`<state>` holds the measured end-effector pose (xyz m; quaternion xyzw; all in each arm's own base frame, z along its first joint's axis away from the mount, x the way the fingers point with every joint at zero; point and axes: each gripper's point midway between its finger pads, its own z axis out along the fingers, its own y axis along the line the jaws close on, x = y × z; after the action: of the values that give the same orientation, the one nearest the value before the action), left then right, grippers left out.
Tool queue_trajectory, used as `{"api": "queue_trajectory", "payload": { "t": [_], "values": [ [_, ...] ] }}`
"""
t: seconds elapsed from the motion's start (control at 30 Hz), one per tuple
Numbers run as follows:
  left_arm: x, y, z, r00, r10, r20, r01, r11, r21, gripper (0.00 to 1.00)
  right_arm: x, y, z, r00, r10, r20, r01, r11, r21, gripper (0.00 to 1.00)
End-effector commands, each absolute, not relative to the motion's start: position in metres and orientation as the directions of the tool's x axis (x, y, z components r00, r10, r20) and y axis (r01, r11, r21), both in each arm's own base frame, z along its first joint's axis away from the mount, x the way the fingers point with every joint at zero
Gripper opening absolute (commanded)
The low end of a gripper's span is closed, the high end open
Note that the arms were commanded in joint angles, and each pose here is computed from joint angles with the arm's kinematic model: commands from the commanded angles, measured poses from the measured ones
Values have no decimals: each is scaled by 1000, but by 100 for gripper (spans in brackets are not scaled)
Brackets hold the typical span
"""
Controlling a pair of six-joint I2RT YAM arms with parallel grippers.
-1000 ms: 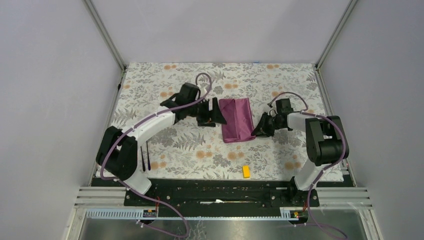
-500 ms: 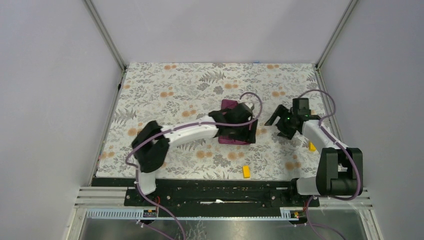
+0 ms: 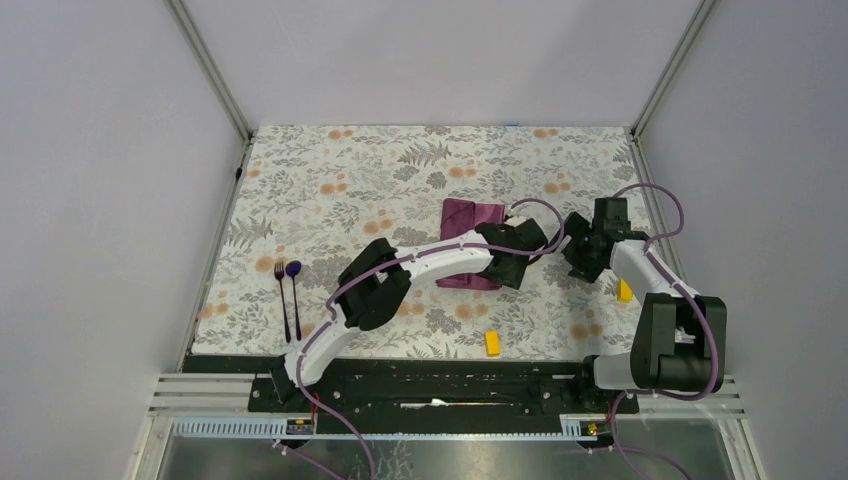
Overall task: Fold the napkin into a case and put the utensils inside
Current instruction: Fold the 2/3-rectangle-folded napkin at the center of the board.
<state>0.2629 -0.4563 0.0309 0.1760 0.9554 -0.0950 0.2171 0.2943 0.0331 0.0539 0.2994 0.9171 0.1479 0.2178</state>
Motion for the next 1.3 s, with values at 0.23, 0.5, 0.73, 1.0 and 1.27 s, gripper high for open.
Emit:
{"api": "queue_trajectory", "payload": {
  "t": [0.23, 0.5, 0.73, 1.0, 1.27],
  "values": [
    [266, -441, 16, -835, 348, -426, 376, 927, 21, 52, 293, 36, 44, -745, 599, -293, 473, 785, 401, 89],
    [257, -436, 4, -860, 358, -363, 386, 922, -7, 21, 298, 65, 51, -807, 531, -259, 338, 775, 535, 91],
    [262, -441, 52, -859, 290, -421, 390, 905, -173, 0, 309, 103, 61, -836, 516, -189, 229, 640, 733, 100],
    [259, -436, 90, -873, 216, -438, 379, 866, -328, 0, 330, 137, 64, -854, 512, -89, 187, 463, 866, 100],
    [256, -432, 98, -877, 207, -433, 381, 849, -367, 0, 341, 166, 50, -868, 495, -44, 201, 431, 880, 99]
  ]
}}
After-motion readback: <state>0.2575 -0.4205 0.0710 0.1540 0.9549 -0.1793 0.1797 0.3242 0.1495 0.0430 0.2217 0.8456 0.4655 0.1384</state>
